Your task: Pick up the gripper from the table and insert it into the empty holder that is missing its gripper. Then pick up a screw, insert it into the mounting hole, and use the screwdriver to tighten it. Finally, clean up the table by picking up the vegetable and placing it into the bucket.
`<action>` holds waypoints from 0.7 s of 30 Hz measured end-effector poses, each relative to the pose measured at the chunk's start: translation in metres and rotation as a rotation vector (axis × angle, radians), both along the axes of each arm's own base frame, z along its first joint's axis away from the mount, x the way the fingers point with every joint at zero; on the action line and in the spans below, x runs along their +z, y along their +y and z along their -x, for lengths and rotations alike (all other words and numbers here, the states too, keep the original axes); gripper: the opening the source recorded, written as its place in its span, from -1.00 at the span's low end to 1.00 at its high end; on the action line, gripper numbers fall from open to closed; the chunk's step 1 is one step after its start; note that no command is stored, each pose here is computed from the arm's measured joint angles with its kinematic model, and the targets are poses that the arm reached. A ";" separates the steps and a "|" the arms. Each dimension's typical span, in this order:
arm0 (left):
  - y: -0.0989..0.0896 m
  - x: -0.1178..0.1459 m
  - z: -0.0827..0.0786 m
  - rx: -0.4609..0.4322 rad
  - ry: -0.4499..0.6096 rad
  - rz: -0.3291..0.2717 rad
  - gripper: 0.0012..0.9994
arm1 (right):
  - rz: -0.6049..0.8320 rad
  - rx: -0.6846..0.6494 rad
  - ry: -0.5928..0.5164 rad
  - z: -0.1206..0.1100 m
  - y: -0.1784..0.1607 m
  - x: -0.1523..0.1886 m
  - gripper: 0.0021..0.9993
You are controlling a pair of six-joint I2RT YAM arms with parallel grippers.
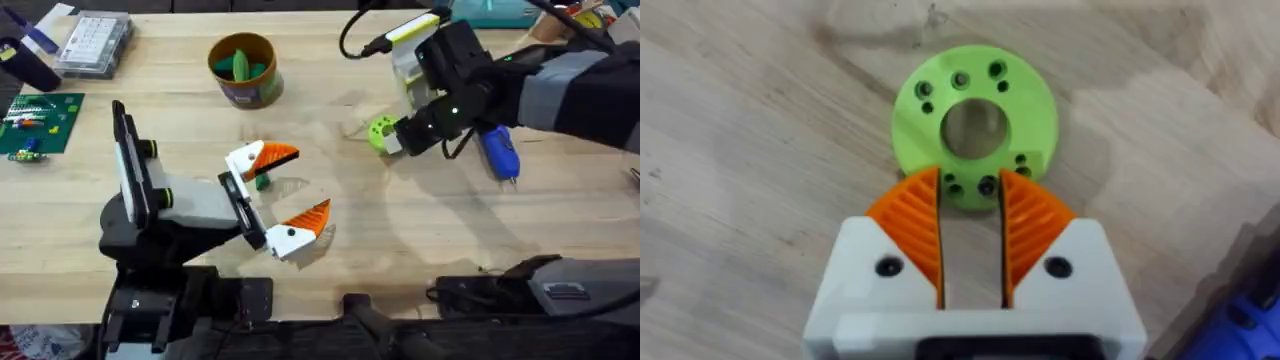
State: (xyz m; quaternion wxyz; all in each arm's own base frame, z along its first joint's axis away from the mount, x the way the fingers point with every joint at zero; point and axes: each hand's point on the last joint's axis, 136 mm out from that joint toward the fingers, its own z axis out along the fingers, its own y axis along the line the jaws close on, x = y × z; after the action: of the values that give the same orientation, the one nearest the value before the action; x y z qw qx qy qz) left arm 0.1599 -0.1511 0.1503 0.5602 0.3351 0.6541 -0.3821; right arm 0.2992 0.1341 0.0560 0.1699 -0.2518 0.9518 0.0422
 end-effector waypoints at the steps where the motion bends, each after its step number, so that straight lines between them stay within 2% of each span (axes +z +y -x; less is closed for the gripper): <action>1: 0.000 0.000 0.000 0.000 0.000 0.000 0.98 | 0.000 0.003 -0.002 -0.001 0.000 0.000 -0.41; 6: 0.000 0.000 0.000 0.000 0.000 0.000 0.97 | -0.001 0.003 -0.003 -0.001 0.000 0.000 -0.34; 12: 0.000 0.000 0.000 0.000 0.000 0.000 0.97 | 0.000 0.004 -0.004 -0.001 0.000 0.000 -0.35; 18: 0.000 0.000 0.000 0.000 0.000 0.000 0.97 | 0.002 0.005 -0.002 -0.002 0.001 -0.003 -0.72; 20: 0.000 0.000 0.000 0.000 0.000 0.000 0.97 | 0.005 0.002 -0.006 -0.004 0.000 -0.003 -0.96; 21: 0.000 0.000 0.000 0.000 0.000 0.000 0.97 | 0.004 0.001 -0.005 -0.004 0.000 -0.003 -0.99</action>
State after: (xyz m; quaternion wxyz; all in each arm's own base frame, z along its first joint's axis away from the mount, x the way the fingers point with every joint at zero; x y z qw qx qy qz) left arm 0.1599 -0.1511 0.1503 0.5601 0.3350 0.6542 -0.3822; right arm 0.3032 0.1342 0.0530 0.1718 -0.2527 0.9514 0.0395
